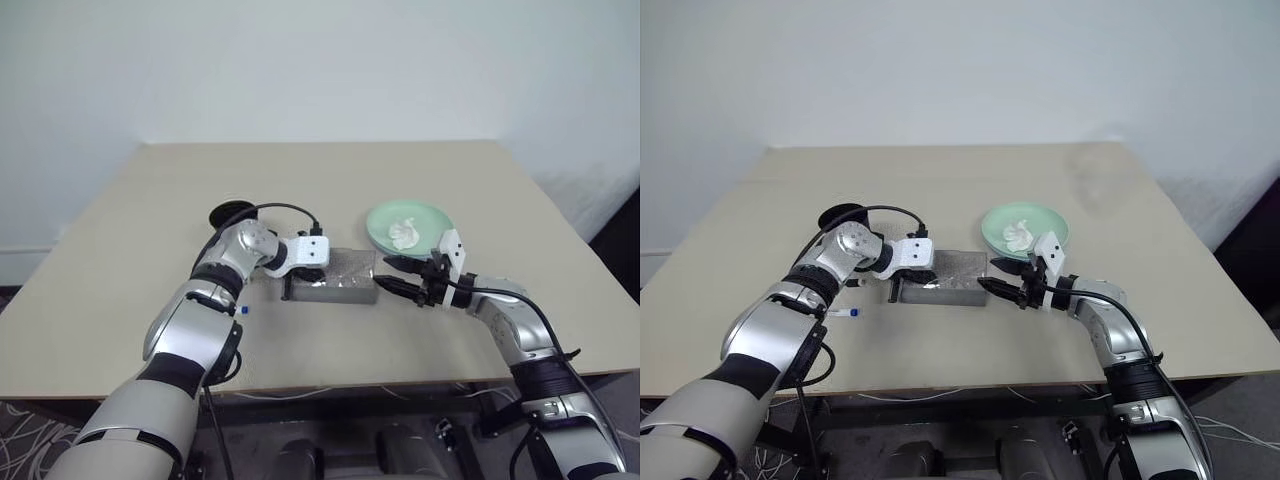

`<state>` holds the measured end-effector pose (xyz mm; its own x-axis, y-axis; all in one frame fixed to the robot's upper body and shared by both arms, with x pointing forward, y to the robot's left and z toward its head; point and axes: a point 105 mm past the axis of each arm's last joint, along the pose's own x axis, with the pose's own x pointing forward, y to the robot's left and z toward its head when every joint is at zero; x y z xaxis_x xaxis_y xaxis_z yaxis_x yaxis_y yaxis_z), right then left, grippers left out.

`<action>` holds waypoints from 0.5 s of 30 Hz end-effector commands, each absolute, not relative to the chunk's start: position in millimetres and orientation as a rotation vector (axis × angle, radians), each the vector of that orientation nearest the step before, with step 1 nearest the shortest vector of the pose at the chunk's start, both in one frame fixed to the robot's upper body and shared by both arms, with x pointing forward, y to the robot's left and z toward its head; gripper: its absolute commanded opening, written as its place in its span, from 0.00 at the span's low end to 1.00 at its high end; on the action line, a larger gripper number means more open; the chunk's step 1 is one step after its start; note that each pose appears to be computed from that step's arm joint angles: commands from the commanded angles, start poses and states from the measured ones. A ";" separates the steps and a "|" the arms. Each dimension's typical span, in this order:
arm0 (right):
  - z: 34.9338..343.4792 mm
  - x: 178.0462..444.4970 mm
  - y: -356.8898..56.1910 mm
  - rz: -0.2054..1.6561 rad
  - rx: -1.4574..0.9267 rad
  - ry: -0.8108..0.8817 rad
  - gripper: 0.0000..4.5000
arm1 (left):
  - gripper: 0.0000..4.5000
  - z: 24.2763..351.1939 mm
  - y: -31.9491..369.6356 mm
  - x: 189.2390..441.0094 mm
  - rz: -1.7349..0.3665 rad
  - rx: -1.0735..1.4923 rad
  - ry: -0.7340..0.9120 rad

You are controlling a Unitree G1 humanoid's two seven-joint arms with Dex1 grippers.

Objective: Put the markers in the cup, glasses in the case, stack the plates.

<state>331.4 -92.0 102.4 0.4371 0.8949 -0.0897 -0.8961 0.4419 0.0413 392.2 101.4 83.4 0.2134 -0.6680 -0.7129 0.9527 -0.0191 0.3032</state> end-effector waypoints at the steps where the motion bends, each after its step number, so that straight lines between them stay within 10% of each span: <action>1: 116.5 334.4 -92.1 1.114 -0.029 0.044 0.61 | 0.01 130.2 93.9 401.3 -1.358 0.818 0.279; 15: 117.3 337.3 -89.1 1.122 -0.027 0.035 0.61 | 0.01 148.7 102.2 449.5 -0.885 1.114 0.131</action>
